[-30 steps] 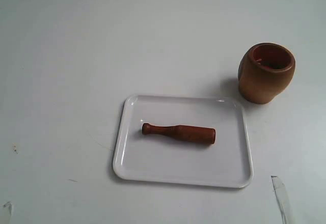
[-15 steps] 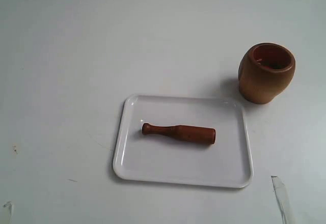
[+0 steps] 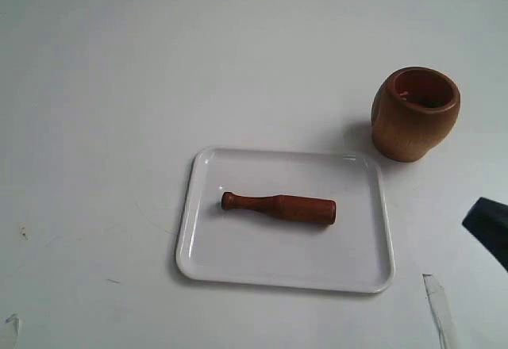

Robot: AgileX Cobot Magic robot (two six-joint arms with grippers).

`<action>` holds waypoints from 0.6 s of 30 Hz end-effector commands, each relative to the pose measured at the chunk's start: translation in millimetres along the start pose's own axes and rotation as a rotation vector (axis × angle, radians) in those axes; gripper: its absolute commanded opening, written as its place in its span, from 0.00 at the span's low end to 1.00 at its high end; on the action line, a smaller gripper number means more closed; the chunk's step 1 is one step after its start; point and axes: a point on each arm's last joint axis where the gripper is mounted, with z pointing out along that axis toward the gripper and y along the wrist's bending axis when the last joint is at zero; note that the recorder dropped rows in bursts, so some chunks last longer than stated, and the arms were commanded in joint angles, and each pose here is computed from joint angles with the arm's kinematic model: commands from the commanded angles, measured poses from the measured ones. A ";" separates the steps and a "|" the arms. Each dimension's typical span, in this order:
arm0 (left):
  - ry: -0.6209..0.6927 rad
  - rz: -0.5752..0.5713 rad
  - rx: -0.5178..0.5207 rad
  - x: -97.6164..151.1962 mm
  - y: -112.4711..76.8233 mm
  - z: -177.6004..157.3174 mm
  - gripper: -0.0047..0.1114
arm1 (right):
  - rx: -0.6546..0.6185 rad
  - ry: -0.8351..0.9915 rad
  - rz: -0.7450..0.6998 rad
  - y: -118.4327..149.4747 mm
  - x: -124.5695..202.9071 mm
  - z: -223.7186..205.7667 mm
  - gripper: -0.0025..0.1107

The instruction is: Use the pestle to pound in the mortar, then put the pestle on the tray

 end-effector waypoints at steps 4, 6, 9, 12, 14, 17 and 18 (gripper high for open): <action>-0.007 -0.012 0.008 -0.4 -0.6 0.0 0.04 | 0.002 0.026 0.022 -0.6 9.9 1.6 0.02; -0.007 -0.012 0.008 -0.4 -0.6 0.0 0.04 | 0.013 0.070 0.056 -1.5 13.9 1.4 0.02; -0.007 -0.012 0.008 -0.4 -0.6 0.0 0.04 | 0.038 0.186 0.098 -3.0 24.5 0.0 0.02; -0.007 -0.012 0.008 -0.4 -0.6 0.0 0.04 | 0.040 0.198 0.099 -3.1 25.6 -0.2 0.02; -0.007 -0.012 0.008 -0.4 -0.6 0.0 0.04 | 0.068 0.195 0.088 -4.8 25.4 -0.4 0.02; -0.007 -0.012 0.008 -0.4 -0.6 0.0 0.04 | 0.170 0.185 0.084 -10.4 25.1 -1.1 0.02; -0.007 -0.012 0.008 -0.4 -0.6 0.0 0.04 | 0.209 0.181 0.086 -12.5 25.0 -1.6 0.02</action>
